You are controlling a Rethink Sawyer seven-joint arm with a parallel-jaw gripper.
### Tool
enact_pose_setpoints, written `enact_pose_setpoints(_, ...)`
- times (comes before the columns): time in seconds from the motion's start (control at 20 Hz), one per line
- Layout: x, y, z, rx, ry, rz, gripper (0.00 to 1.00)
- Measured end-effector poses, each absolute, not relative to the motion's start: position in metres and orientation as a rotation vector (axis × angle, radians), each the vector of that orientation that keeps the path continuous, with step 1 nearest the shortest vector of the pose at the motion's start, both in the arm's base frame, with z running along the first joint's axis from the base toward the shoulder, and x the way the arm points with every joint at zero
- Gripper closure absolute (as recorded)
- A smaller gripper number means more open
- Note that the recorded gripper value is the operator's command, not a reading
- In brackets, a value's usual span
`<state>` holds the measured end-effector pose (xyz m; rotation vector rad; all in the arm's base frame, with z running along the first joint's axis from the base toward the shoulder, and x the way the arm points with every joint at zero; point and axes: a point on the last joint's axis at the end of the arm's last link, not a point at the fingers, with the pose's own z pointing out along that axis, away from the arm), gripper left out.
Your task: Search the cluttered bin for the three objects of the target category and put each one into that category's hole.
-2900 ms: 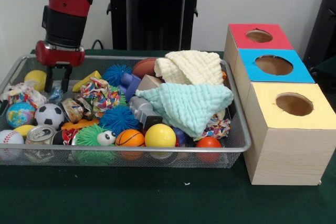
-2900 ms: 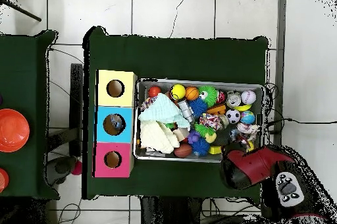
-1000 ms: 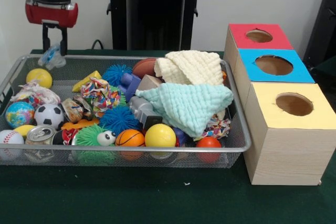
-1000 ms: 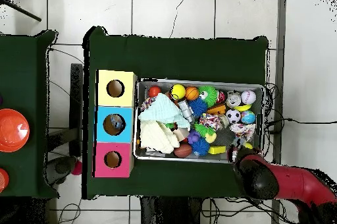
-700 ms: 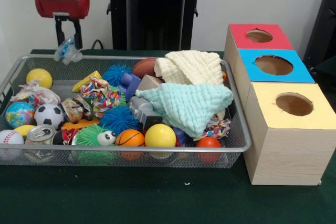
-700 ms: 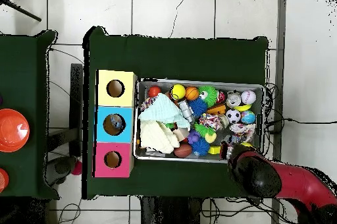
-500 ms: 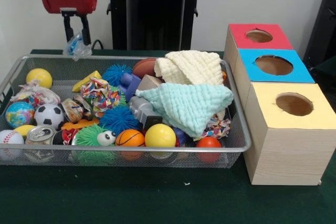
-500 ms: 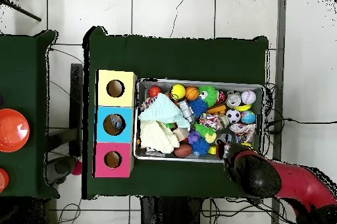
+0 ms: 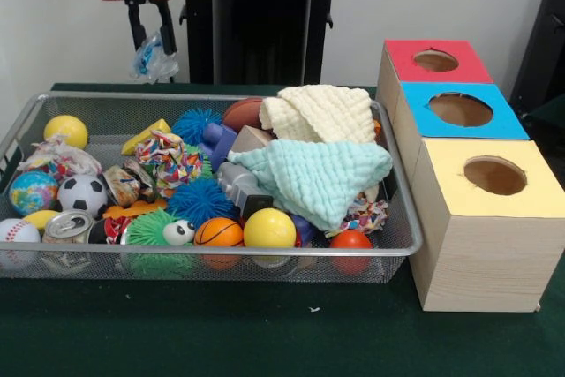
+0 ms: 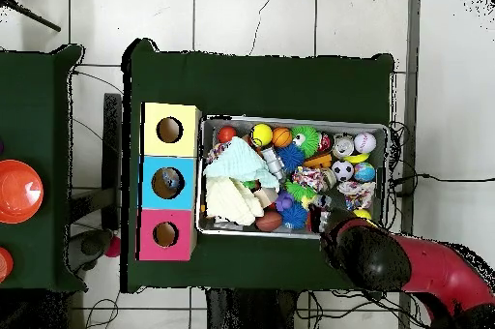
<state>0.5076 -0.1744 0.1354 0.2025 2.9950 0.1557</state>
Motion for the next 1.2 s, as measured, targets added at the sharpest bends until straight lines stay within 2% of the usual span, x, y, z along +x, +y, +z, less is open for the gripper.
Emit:
enact_pose_setpoints(0.7,0.537,-0.136,0.178,0.196,2.992,0.175,1.00)
enact_pose_setpoints(1.2,0.530,-0.085,0.174,0.126,3.037,0.236,1.00)
